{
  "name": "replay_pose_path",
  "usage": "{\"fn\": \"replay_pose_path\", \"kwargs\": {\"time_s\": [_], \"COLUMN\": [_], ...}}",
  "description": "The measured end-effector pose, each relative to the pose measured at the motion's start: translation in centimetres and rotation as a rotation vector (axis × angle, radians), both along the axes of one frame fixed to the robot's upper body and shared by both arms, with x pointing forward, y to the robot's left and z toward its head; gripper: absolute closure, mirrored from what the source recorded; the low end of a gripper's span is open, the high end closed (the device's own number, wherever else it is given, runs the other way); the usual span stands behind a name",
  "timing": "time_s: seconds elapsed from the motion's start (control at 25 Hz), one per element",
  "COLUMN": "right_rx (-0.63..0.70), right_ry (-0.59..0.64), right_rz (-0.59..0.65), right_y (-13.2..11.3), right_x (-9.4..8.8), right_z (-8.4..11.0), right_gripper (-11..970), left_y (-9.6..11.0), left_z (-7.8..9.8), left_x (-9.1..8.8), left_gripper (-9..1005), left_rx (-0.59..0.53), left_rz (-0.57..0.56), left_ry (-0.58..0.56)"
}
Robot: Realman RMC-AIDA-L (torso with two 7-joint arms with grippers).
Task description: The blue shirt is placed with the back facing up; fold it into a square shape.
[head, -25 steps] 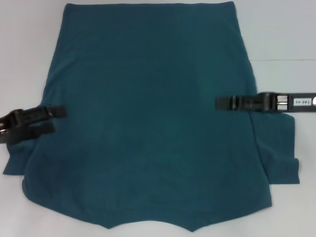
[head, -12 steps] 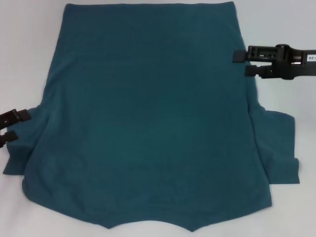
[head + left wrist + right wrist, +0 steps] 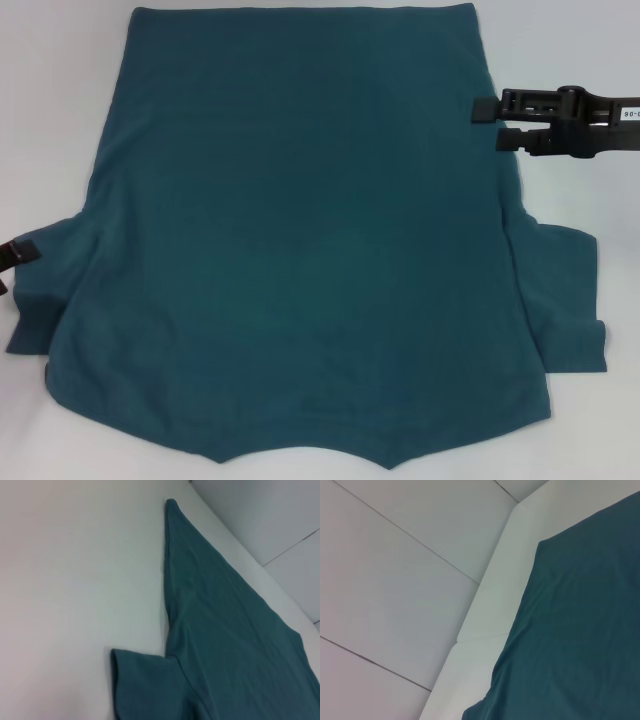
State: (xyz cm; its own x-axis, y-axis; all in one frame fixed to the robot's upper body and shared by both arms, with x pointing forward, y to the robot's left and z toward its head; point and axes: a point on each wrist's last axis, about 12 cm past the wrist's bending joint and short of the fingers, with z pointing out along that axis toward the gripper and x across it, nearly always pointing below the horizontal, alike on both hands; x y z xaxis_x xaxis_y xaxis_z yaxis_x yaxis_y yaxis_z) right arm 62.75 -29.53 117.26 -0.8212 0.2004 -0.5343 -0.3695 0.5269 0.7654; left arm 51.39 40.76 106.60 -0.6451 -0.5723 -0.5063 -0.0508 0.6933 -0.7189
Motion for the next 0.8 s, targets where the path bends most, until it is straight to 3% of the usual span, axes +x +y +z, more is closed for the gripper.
{"fn": "replay_pose_path", "kwargs": {"time_s": [0.8], "right_rx": [0.006], "right_ry": [0.006], "right_rz": [-0.009], "right_y": [-0.2], "right_x": [-0.2], "right_z": [-0.3], "right_gripper": [42], "left_y": [-1.3], "left_z": [-2.0], "left_x": [0.1], "left_gripper": [100], "left_rx": [0.1], "left_rz": [-0.034], "left_ry": [-0.023]}}
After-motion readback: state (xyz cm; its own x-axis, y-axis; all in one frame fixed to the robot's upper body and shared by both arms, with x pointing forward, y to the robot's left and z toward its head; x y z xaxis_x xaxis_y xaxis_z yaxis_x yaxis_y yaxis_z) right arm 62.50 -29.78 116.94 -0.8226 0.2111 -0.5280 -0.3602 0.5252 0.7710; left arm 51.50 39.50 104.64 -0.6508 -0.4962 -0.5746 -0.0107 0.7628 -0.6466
